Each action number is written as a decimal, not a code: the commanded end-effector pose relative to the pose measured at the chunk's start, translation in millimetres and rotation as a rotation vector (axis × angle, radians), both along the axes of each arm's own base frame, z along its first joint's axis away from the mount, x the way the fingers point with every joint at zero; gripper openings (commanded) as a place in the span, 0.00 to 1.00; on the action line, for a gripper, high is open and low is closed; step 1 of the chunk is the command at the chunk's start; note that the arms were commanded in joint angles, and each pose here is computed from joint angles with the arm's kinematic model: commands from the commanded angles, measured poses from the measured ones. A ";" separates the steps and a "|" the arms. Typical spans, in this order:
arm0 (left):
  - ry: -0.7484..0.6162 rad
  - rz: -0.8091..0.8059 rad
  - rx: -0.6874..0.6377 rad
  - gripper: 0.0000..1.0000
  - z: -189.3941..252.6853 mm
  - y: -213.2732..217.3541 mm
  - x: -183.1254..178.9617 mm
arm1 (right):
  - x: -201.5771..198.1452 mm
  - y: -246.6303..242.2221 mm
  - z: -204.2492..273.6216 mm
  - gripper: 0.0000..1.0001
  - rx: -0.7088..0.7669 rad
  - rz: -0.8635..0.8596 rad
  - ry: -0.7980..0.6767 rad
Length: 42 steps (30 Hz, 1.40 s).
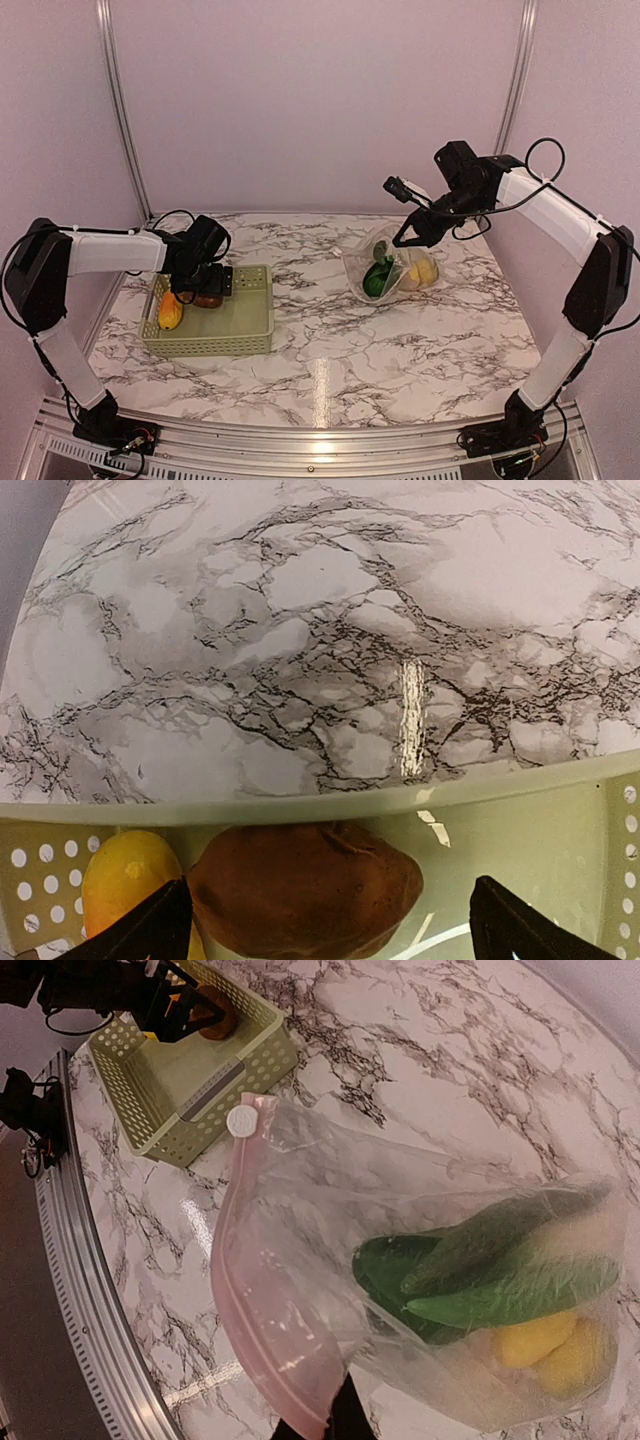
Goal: Place the food in the zip-top bag and seal the zipper
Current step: Pick up the fake vegetable from the bin.
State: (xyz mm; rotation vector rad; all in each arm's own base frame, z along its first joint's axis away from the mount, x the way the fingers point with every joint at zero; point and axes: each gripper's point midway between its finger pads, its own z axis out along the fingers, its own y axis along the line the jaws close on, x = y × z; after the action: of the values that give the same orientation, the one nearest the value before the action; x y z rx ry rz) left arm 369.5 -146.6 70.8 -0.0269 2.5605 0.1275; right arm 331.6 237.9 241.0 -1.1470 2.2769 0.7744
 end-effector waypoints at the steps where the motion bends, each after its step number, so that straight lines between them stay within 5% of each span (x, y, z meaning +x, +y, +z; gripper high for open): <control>1: 0.016 -0.016 0.064 0.99 -4.6 5.0 8.6 | -6.3 3.3 11.0 0.00 0.023 0.024 -0.027; 16: 0.081 -0.030 0.164 0.98 -33.0 12.2 11.7 | -6.1 5.4 7.7 0.00 0.024 0.030 -0.014; 29: 0.073 -0.051 0.104 0.82 -14.4 5.7 4.9 | -4.9 8.2 5.0 0.00 0.022 0.037 -0.007; 36: -0.001 -0.114 -0.037 0.74 43.2 -27.2 -8.6 | -4.4 8.5 5.4 0.00 0.020 0.037 -0.009; 42: -0.180 -0.302 -0.248 0.73 127.4 -100.6 -19.1 | -4.9 10.3 6.5 0.00 0.019 0.041 -0.009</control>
State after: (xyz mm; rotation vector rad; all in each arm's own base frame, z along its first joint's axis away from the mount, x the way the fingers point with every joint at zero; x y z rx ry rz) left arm 359.5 -197.9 137.9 0.1573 2.4837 -0.0476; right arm 329.5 240.7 241.0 -1.1561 2.2733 0.7861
